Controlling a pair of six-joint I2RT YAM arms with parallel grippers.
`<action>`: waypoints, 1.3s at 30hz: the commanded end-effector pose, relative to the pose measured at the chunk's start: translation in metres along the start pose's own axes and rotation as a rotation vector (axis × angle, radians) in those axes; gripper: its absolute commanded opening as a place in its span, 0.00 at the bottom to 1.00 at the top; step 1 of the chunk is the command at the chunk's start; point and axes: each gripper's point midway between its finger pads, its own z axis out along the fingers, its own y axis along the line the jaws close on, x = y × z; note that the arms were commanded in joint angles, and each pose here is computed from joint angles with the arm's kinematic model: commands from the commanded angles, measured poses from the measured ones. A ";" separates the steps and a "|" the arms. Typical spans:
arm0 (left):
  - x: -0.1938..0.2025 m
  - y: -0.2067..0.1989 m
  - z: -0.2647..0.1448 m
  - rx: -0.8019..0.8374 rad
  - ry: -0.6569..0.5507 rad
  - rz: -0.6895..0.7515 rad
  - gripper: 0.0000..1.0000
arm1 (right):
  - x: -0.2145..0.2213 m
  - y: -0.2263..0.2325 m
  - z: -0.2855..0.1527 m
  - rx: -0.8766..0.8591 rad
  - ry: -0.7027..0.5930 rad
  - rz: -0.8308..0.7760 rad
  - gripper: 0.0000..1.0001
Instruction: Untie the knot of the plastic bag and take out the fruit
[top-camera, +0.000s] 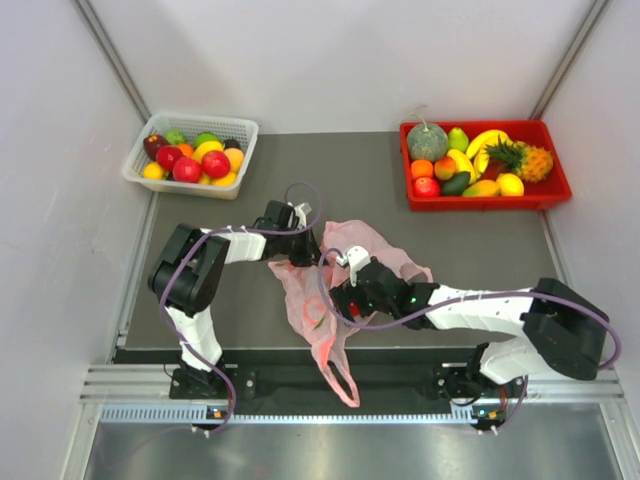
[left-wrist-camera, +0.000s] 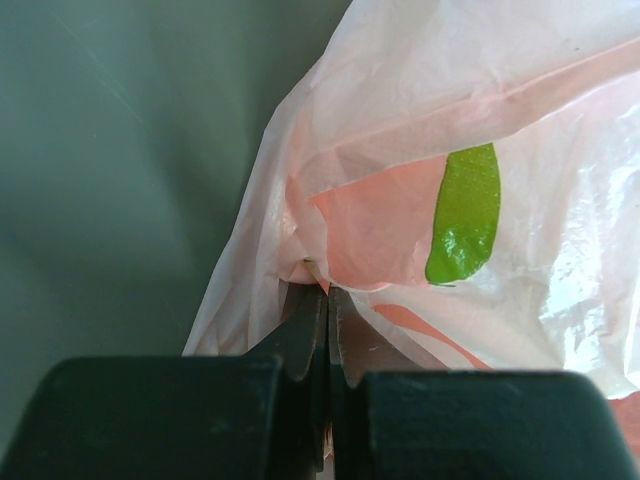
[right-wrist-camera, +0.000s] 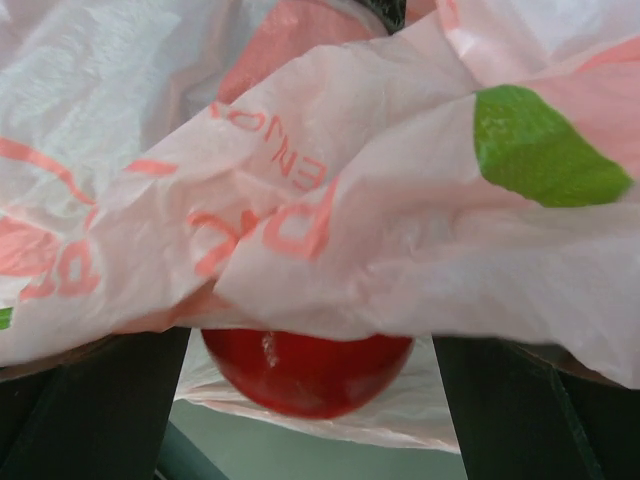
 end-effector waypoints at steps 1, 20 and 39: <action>0.006 0.009 -0.004 -0.029 -0.001 0.013 0.00 | -0.027 0.016 0.011 -0.035 -0.065 -0.009 1.00; 0.004 0.007 -0.010 -0.036 -0.024 0.018 0.00 | -0.018 0.039 -0.112 -0.299 -0.071 0.048 0.00; 0.004 0.002 -0.014 -0.014 -0.029 0.005 0.00 | -0.193 -0.186 -0.191 0.547 -0.563 0.421 0.00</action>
